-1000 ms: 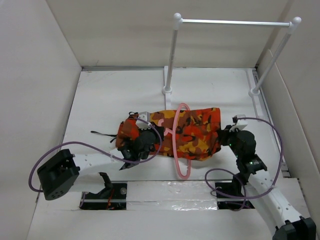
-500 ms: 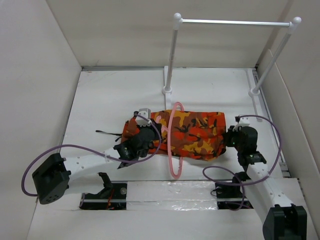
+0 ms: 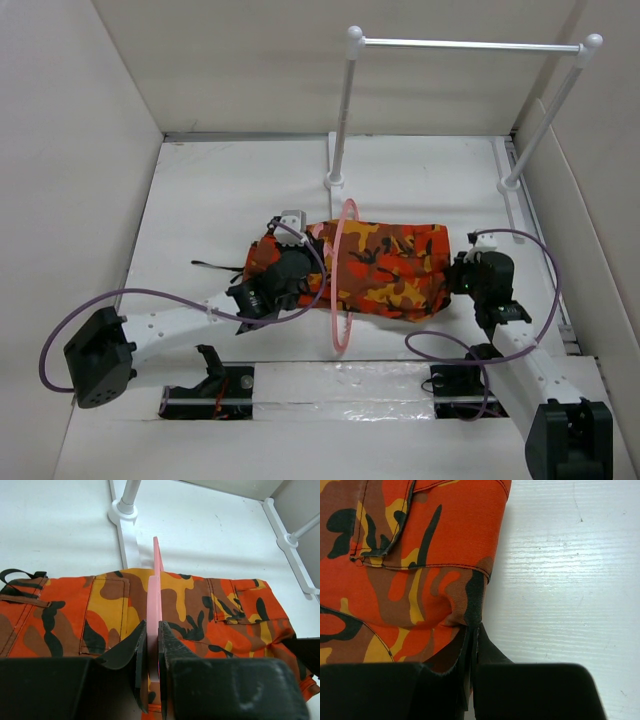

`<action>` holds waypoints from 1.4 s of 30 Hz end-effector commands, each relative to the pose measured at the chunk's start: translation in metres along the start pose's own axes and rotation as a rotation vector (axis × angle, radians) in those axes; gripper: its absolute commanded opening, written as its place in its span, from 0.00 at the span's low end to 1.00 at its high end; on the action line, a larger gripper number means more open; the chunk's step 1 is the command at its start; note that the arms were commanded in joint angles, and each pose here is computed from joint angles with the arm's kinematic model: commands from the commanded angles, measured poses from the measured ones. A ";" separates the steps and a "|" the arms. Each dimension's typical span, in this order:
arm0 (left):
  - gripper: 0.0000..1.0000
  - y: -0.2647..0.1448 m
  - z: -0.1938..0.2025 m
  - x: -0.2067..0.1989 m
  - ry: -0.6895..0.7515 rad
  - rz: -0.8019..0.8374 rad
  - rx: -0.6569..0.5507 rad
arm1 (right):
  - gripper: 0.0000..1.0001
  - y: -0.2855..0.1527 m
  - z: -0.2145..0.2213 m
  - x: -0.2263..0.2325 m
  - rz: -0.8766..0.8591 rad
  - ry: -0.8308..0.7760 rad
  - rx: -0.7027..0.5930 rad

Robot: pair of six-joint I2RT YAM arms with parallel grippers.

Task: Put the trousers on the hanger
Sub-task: Place the trousers on the hanger, then place the hanger at the clothesline.

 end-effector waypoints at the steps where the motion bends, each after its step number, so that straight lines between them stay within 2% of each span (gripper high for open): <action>1: 0.00 -0.004 -0.053 -0.021 -0.042 0.018 -0.135 | 0.00 -0.002 -0.046 -0.010 0.037 -0.033 -0.141; 4: 0.00 -0.005 -0.057 -0.030 -0.058 0.050 -0.135 | 0.00 -0.001 -0.047 -0.006 0.014 -0.034 -0.143; 6: 0.00 -0.006 -0.063 -0.037 -0.075 0.072 -0.140 | 0.05 -0.001 -0.049 -0.002 -0.012 -0.036 -0.147; 10: 0.00 -0.006 -0.073 -0.053 -0.117 0.126 -0.155 | 0.43 -0.010 -0.066 0.009 -0.079 -0.062 -0.193; 11: 0.00 -0.006 -0.075 -0.057 -0.123 0.136 -0.156 | 0.59 -0.016 -0.082 0.012 -0.093 -0.076 -0.223; 14: 0.00 -0.009 -0.090 -0.073 -0.148 0.179 -0.175 | 0.75 -0.038 -0.111 0.023 -0.158 -0.115 -0.283; 16: 0.00 -0.013 -0.105 -0.088 -0.158 0.215 -0.192 | 0.76 -0.056 -0.127 0.040 -0.217 -0.145 -0.330; 17: 0.00 -0.014 -0.110 -0.091 -0.159 0.223 -0.201 | 0.72 -0.063 -0.135 0.046 -0.235 -0.158 -0.350; 19: 0.00 -0.020 -0.124 -0.107 -0.156 0.255 -0.224 | 0.42 -0.083 -0.162 0.065 -0.294 -0.165 -0.423; 20: 0.00 -0.021 -0.130 -0.110 -0.154 0.260 -0.234 | 0.08 -0.092 -0.168 0.087 -0.377 -0.178 -0.443; 21: 0.00 -0.024 -0.140 -0.118 -0.164 0.278 -0.247 | 0.00 -0.102 -0.182 0.101 -0.426 -0.154 -0.484; 23: 0.00 -0.026 -0.149 -0.124 -0.155 0.294 -0.254 | 0.00 -0.115 -0.185 0.148 -0.589 -0.153 -0.498; 24: 0.00 -0.030 -0.160 -0.132 -0.166 0.315 -0.269 | 0.00 -0.121 -0.195 0.160 -0.616 -0.120 -0.535; 25: 0.00 -0.031 -0.163 -0.135 -0.165 0.321 -0.275 | 0.06 -0.129 -0.202 0.174 -0.651 -0.113 -0.548; 26: 0.00 -0.031 -0.168 -0.136 -0.152 0.322 -0.283 | 0.32 -0.130 -0.202 0.189 -0.680 -0.111 -0.533; 28: 0.00 -0.033 -0.180 -0.142 -0.154 0.325 -0.306 | 0.57 -0.153 -0.214 0.220 -0.755 -0.098 -0.564; 29: 0.00 -0.034 -0.183 -0.144 -0.152 0.326 -0.311 | 0.74 -0.156 -0.215 0.228 -0.765 -0.095 -0.560; 31: 0.00 -0.037 -0.193 -0.153 -0.151 0.351 -0.321 | 0.84 -0.157 -0.217 0.245 -0.759 -0.078 -0.540; 36: 0.00 -0.050 -0.208 -0.179 -0.148 0.430 -0.326 | 0.84 -0.151 -0.224 0.260 -0.784 0.012 -0.544; 42: 0.00 -0.062 -0.200 -0.194 -0.114 0.414 -0.353 | 0.80 -0.138 -0.228 0.262 -0.786 0.130 -0.532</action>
Point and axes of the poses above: each gripper's point midway between its finger pads, its own y axis out along the fingers, its own x axis along the line the jaws close on, z = x × y, the point moved 1 cm from there along -y, back along the fingers, and after that the axes turned 10 degrees about -y, right-handed, at the moved point
